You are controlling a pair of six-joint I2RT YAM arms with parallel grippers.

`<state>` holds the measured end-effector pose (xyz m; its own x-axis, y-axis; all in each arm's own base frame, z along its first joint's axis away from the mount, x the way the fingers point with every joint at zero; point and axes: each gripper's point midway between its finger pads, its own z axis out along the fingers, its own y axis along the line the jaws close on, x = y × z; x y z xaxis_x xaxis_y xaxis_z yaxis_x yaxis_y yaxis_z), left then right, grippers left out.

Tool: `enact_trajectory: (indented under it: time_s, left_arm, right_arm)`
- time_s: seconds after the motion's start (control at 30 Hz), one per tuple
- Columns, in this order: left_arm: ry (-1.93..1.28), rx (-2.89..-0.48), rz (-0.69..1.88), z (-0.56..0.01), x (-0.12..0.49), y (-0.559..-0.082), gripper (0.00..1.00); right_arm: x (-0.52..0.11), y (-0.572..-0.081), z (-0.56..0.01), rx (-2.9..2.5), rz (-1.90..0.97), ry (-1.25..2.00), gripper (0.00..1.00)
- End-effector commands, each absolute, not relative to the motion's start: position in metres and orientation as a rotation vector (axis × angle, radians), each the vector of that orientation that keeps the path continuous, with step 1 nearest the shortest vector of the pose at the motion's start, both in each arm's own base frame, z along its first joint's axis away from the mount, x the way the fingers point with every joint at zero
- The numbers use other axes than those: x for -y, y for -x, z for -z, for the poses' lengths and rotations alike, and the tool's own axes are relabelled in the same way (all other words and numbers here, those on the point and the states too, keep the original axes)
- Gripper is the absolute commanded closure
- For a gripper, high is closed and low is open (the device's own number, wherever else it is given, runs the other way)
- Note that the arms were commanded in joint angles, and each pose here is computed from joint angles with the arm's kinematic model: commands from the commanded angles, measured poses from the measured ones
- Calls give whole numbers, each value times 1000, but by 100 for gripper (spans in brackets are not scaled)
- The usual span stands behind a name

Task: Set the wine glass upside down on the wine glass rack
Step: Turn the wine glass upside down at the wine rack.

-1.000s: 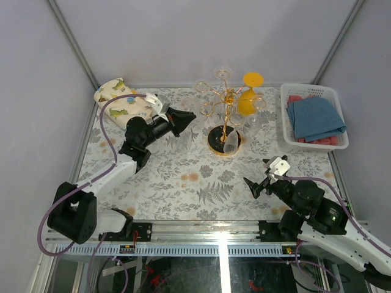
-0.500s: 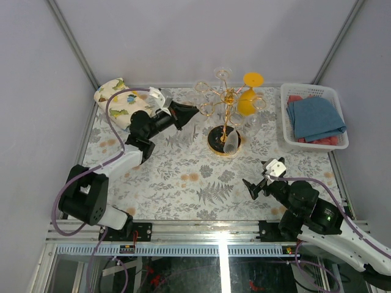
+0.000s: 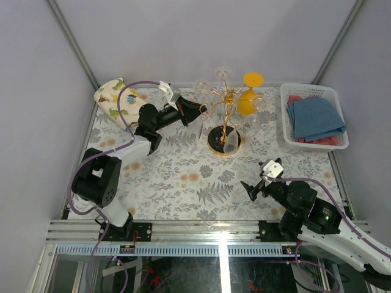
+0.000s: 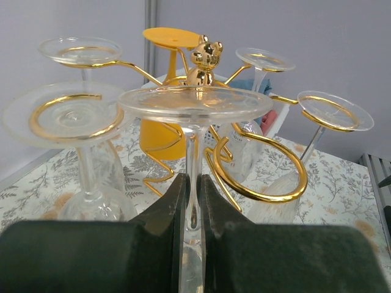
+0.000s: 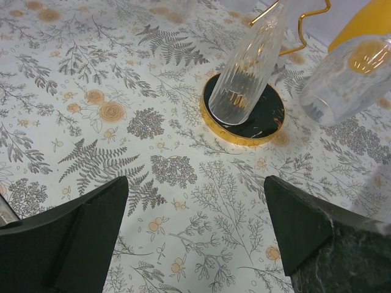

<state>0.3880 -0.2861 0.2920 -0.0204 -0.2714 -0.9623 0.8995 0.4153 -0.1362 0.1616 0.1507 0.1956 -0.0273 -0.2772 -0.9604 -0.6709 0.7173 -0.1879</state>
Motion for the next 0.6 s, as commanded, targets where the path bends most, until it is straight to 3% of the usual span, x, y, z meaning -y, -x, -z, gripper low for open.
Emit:
enact_trajectory:
  time_s: [0.0,0.57]
  left_arm:
    - [-700,-1113,1060,-322,290,-386,100]
    - [-790,-1125,1140,-310,316,-379,100]
  right_arm:
    - [-157,-163,-205,-1569,-391,783,1]
    - [-158,-162,-204,-1565,-400,791,1]
